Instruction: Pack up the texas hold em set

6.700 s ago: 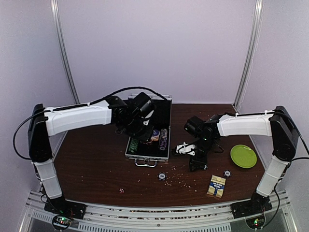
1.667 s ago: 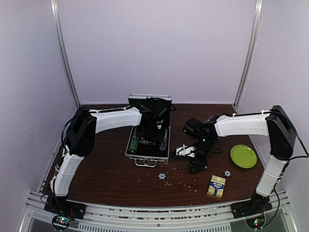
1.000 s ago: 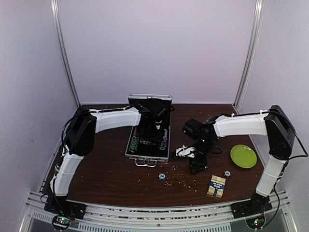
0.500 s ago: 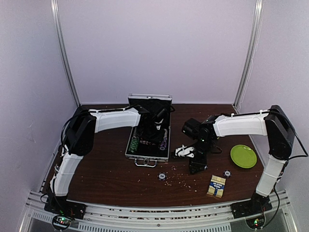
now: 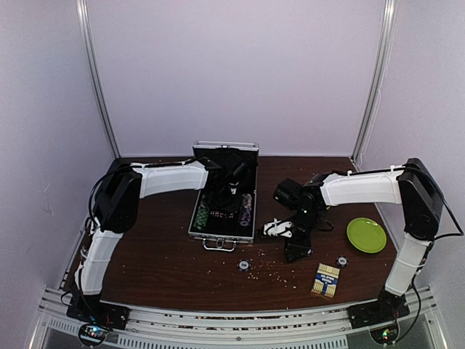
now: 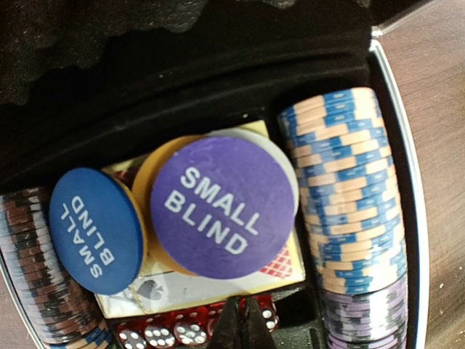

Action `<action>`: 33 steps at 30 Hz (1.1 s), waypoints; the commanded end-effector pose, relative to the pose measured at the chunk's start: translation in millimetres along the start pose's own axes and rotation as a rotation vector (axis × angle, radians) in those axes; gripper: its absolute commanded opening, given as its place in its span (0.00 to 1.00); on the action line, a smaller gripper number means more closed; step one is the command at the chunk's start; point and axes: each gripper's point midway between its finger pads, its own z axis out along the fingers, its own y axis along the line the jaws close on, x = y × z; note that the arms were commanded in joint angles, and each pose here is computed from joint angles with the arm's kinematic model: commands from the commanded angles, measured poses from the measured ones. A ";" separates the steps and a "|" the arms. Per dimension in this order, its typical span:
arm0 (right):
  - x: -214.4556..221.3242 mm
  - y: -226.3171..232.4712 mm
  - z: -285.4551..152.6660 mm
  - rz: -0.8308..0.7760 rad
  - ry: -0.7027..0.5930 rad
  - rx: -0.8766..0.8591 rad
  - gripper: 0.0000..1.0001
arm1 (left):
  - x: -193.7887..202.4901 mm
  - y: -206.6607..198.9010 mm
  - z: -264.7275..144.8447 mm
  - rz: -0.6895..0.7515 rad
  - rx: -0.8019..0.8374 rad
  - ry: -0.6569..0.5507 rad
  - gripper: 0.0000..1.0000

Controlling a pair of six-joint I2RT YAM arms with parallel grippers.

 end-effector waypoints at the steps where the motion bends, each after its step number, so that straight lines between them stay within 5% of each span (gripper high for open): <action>1: -0.2 -2.7 -0.4 -0.010 0.022 0.014 0.64 | 6.9 19.3 -3.0 -0.022 -0.048 0.033 0.02; 13: -8.2 -3.5 -11.5 -0.010 -0.023 0.035 0.65 | -28.4 24.8 -71.5 -0.003 -0.043 -0.141 0.05; 19: -18.0 3.9 -42.6 -0.023 -0.108 0.047 0.65 | -19.1 27.1 -116.2 0.077 0.000 -0.241 0.29; 25: 17.3 22.0 -76.9 -0.125 -0.092 0.121 0.66 | 24.7 26.9 -125.3 0.159 0.013 -0.255 0.36; 28: 45.5 42.1 -80.9 -0.212 -0.053 0.099 0.72 | 38.7 23.4 -125.4 0.172 0.034 -0.260 0.38; 31: 80.1 62.5 -74.7 -0.307 0.013 0.071 0.99 | 45.8 20.3 -123.8 0.180 0.035 -0.267 0.38; 33: 98.3 72.0 -74.9 -0.357 0.037 0.080 1.00 | 46.9 21.8 -123.1 0.171 0.022 -0.273 0.37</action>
